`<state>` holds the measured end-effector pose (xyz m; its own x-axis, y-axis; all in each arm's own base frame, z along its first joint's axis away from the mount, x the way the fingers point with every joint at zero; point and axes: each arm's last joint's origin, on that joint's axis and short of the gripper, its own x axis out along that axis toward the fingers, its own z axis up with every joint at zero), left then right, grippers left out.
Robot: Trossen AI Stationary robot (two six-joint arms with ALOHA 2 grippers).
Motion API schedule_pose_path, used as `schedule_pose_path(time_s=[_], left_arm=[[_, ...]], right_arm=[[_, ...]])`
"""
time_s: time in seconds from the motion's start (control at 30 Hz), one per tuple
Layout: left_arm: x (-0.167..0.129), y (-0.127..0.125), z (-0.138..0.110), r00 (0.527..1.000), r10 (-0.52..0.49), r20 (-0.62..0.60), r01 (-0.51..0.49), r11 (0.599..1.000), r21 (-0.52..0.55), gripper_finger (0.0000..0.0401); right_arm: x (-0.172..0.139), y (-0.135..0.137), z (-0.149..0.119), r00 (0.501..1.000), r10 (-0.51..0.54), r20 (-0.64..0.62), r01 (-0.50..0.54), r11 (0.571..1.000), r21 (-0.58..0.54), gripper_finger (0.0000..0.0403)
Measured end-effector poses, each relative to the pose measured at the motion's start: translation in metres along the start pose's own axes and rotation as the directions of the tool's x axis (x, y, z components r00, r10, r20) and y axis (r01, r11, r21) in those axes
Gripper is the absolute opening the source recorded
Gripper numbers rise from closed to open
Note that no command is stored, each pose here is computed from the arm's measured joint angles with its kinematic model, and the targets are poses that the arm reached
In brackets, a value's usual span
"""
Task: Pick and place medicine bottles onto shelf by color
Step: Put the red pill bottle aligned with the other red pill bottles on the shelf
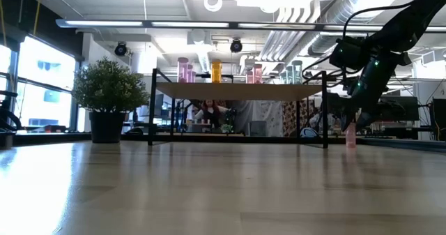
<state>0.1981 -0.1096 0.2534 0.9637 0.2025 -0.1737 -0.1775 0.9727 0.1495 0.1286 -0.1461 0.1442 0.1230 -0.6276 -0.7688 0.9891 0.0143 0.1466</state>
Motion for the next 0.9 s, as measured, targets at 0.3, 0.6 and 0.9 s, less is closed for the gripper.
schedule_pose_path(time_s=[0.3,0.6,0.9], left_arm=[[0.0,0.0,0.0,1.0,0.0,0.0,0.0,1.0,-0.008,0.0234],[0.0,0.0,0.0,1.0,0.0,0.001,0.0,1.0,-0.009,0.0234],[0.0,0.0,0.0,1.0,0.0,0.001,0.0,1.0,-0.008,0.0234]], right_arm=[[0.0,0.0,0.0,1.0,0.001,0.0,-0.001,1.0,-0.011,0.0128],[-0.001,0.0,0.0,1.0,0.005,0.002,-0.005,1.0,-0.009,0.0128],[-0.017,-0.005,0.004,0.999,0.028,0.03,-0.028,1.0,0.004,0.0128]])
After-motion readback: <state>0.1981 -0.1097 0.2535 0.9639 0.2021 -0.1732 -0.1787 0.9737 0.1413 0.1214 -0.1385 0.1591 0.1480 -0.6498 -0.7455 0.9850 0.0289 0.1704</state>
